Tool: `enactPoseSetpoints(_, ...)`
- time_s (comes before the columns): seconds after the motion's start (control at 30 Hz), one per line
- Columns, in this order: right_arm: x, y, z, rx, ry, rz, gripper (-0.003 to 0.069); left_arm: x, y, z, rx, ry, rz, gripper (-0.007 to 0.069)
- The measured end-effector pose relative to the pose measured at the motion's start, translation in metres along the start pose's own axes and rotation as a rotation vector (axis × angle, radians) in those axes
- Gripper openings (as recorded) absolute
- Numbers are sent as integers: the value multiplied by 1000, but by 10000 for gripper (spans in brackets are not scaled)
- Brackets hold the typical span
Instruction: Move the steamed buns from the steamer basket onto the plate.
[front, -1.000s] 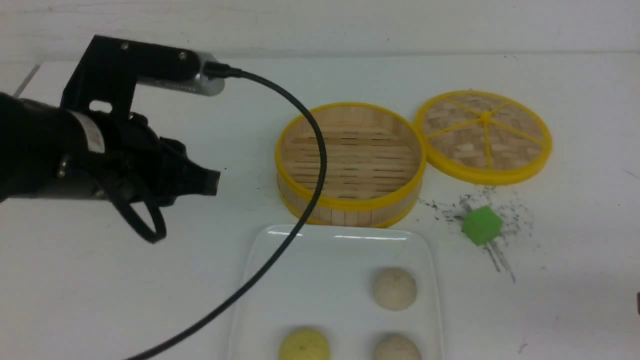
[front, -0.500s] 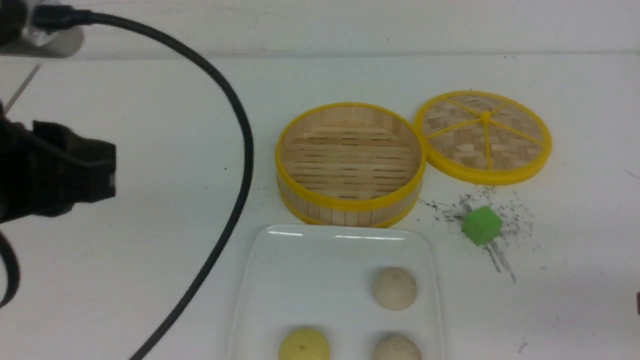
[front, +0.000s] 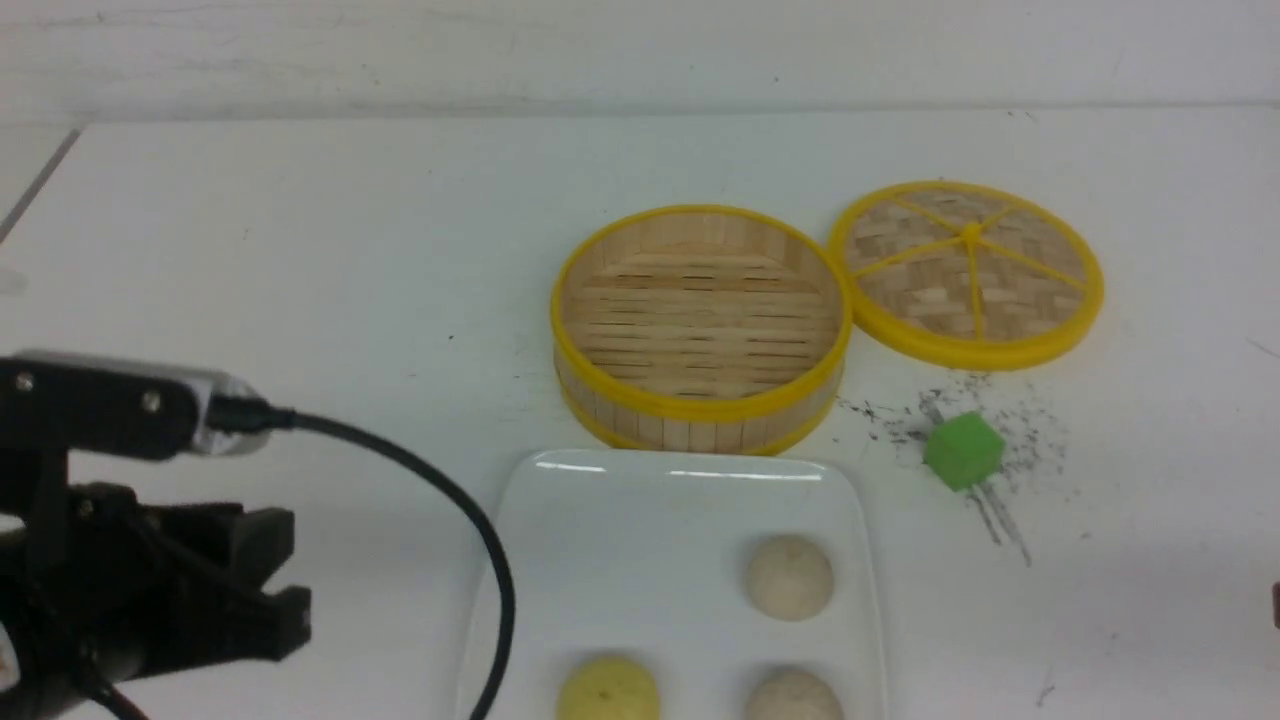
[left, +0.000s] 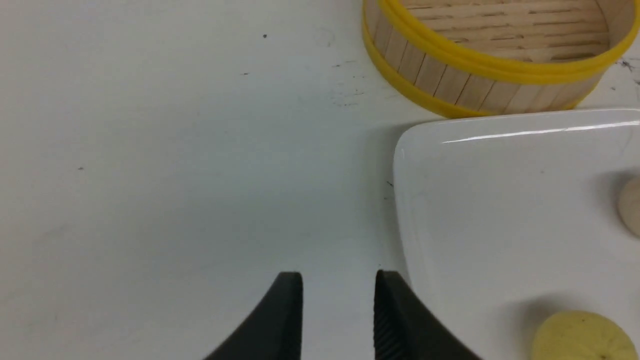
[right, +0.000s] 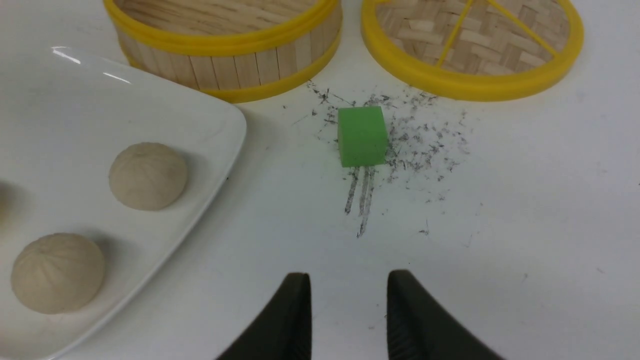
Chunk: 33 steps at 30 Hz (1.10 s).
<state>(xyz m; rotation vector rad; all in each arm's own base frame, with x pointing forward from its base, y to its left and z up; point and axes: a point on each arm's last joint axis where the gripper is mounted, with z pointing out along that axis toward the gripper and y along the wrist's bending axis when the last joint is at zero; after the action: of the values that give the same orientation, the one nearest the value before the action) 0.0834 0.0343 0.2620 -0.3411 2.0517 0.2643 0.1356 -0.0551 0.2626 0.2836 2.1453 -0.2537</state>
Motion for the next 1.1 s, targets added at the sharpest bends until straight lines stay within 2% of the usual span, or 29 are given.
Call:
enactPoseSetpoints(0.13, 0, 0, 0, -1, 0, 1, 242, 16, 2, 1, -2, 29, -11, 236)
enactPoseSetpoints(0.77, 0, 0, 0, -2, -1, 3, 242, 19, 7, -44, -4, -126, -39, 218)
enactPoseSetpoints(0.97, -2, 1, 0, -7, -21, 3, 242, 29, 6, -35, 26, -171, -94, 179)
enactPoseSetpoints(1.1, -11, 3, -1, -31, -127, 4, 242, 29, 3, -28, 80, -269, -141, 158)
